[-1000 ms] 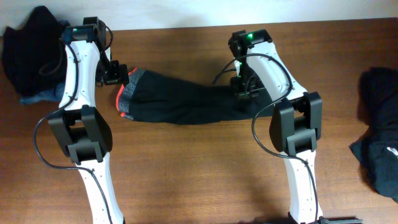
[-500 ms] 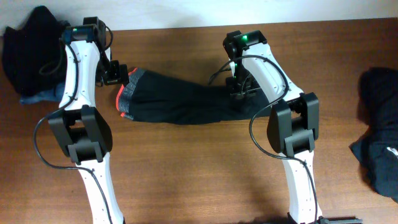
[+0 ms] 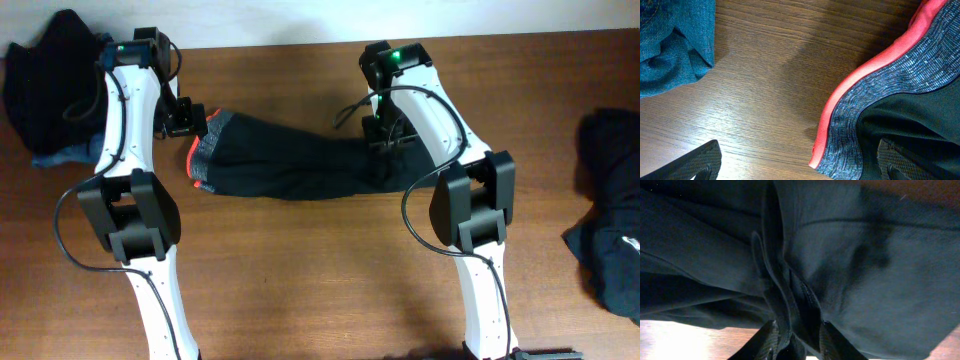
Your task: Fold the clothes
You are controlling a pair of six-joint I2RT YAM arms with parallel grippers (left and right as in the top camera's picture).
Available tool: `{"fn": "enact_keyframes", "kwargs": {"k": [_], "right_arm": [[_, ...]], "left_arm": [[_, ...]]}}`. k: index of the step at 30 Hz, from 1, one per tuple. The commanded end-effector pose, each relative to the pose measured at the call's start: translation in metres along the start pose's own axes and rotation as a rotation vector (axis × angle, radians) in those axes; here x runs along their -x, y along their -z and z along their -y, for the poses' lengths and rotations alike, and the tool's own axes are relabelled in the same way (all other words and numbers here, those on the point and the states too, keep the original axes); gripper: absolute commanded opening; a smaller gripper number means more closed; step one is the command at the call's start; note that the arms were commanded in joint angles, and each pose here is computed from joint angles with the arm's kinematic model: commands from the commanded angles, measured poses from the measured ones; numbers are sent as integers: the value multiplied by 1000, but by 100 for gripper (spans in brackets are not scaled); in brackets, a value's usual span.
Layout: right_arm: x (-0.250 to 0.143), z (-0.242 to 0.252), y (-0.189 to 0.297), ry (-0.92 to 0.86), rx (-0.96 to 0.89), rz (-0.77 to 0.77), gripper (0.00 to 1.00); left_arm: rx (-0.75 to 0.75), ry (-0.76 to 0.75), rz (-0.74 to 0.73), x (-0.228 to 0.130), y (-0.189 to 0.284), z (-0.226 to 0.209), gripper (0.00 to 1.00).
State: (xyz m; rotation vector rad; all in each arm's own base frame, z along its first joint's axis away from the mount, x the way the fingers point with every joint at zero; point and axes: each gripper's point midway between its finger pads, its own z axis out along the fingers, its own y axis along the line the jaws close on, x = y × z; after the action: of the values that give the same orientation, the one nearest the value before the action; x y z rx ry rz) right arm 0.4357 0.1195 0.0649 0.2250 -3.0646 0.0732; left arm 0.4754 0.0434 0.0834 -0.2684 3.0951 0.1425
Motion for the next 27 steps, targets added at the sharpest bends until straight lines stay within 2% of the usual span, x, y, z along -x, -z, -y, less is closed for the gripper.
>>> {"fn": "enact_keyframes", "kwargs": {"k": [1,6,12,13,20,22,27], "right_arm": [[11,6,40,-20,10,106,32],[15,19,53,-50,14,134,30],[3,34,38,-99,13,64,6],[1,32,34,-98,19,50,5],[-15,17,-1,-86,69,-46,4],[-23,5,-20,-88,135,-89,4],[-30,-10,-35,-84,210,-123,4]], "left_arm": [[-12,13,17,-1,11,-1,99],[-12,13,17,-1,11,-1,99],[-12,13,17,-1,11,-1,99],[-12,14,18,-1,11,-1,99],[-13,13,17,-1,11,-1,99],[-13,13,17,-1,11,-1,99],[-13,13,17,-1,11,-1,99]]}}
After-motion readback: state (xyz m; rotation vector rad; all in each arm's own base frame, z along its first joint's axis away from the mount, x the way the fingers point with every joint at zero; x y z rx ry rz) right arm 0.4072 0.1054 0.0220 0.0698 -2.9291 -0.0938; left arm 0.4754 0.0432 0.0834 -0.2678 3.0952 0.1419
